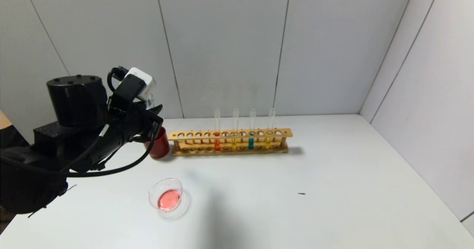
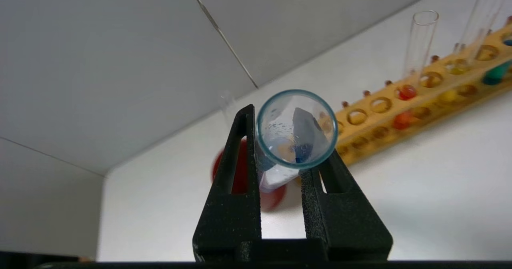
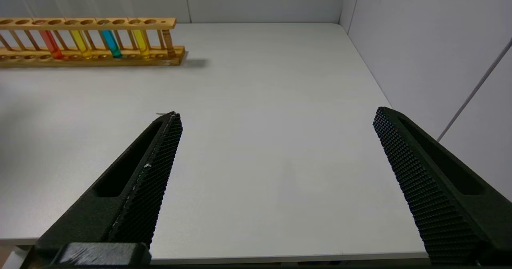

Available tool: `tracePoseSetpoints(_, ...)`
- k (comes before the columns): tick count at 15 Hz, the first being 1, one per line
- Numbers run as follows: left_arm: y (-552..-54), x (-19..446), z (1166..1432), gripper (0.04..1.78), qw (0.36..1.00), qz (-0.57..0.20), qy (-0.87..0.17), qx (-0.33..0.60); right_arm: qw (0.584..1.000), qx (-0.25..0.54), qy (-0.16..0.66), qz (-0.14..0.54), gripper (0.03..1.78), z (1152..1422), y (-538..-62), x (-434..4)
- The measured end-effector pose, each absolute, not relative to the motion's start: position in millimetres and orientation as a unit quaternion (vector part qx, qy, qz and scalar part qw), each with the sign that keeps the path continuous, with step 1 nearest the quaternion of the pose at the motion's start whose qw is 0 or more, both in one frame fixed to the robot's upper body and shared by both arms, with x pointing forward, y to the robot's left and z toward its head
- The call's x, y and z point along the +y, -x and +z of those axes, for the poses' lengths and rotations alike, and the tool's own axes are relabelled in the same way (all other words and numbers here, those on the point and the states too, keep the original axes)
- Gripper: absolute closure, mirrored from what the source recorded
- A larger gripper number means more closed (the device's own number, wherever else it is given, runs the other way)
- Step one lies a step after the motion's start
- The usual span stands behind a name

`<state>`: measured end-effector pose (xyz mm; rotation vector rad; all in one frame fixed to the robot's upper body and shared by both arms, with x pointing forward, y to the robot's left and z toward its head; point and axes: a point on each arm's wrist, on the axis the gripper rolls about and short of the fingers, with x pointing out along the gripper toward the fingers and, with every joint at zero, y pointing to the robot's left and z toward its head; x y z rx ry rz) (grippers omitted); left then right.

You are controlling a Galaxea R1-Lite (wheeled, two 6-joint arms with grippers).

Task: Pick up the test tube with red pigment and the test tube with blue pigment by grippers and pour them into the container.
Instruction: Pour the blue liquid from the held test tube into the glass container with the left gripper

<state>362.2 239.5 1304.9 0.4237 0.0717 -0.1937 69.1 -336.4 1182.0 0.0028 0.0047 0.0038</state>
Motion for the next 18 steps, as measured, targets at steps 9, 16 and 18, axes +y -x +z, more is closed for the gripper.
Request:
tracePoseSetpoints(9,-315.1,261.4,1269.7,1.49,0.918,-0.076,-0.385,-0.050,1.000,0.002,-0.001,0.002,0.06,1182.0,-69.1,-336.4)
tracePoseSetpoints(16,-306.0,281.5,1240.2,1.49,0.834,-0.172,-0.522,-0.049,1.000,0.002,-0.002,0.002,0.06,1182.0,-69.1,-336.4)
tracePoseSetpoints(18,-308.4,284.8,1231.0,1.49,0.808,-0.187,-0.556,-0.043,1.000,0.002,-0.002,0.002,0.06,1182.0,-69.1,-336.4)
